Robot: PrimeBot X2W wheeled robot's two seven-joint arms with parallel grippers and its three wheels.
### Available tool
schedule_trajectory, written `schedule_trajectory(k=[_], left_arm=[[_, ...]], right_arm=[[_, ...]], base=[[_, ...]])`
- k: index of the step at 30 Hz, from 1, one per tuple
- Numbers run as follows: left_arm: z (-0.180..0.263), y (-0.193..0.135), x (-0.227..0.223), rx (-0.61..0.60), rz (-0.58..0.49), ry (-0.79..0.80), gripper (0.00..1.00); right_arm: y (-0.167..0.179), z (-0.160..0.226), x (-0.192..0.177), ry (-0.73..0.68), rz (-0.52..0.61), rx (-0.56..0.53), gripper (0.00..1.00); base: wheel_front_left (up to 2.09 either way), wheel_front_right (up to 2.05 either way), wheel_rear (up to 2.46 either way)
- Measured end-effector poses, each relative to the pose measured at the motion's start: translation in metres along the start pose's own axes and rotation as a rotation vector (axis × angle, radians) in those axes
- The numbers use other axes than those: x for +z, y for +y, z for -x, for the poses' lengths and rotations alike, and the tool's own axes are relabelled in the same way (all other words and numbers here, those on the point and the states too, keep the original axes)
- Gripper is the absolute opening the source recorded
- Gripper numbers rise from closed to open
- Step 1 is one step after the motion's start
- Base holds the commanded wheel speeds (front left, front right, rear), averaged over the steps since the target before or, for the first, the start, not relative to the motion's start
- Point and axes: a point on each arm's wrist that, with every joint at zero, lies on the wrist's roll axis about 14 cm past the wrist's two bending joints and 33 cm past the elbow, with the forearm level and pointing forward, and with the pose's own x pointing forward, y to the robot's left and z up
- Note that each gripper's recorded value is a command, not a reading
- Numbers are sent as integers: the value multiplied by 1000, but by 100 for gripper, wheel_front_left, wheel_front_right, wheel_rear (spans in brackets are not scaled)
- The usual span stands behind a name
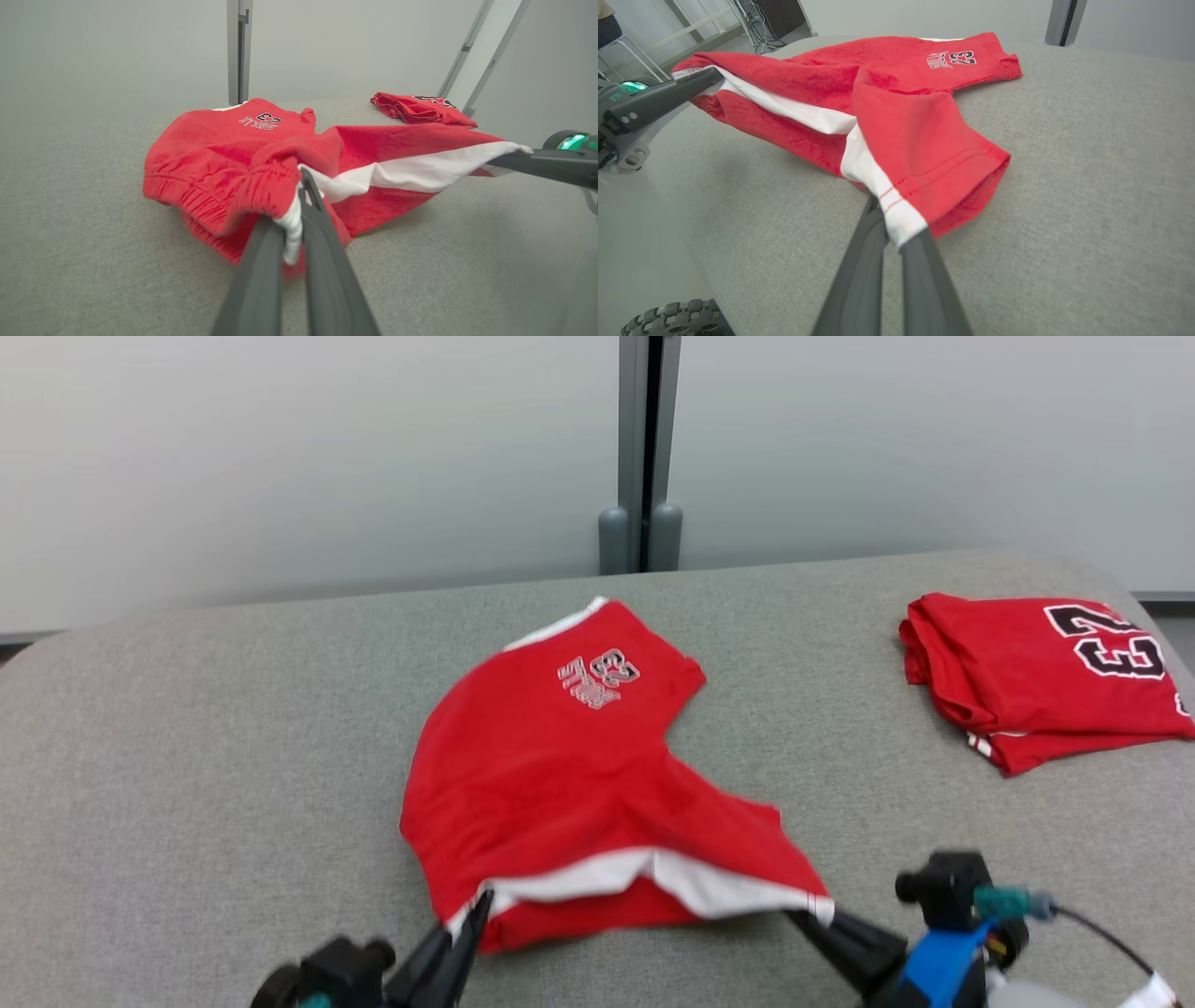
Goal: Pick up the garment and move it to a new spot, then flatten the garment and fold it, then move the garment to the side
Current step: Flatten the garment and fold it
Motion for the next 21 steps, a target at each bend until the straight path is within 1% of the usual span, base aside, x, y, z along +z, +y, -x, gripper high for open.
schedule_trajectory(k=[5, 9, 16, 21], left_arm=[[24, -8, -18, 11, 15, 35, 0], [40, -14, -29, -10, -42, 72, 0], [48, -22, -28, -12, -36, 57, 0], [45, -22, -24, 1, -5, 36, 0]], right_arm=[[15, 25, -23, 32, -39, 13, 0], [21, 39, -35, 46, -86, 10, 0], [17, 59, -43, 37, -143, -34, 0], [6, 59, -32, -9, -151, -73, 0]], base=[[0, 0, 0], [0, 0, 0], [0, 0, 0], [0, 0, 0]])
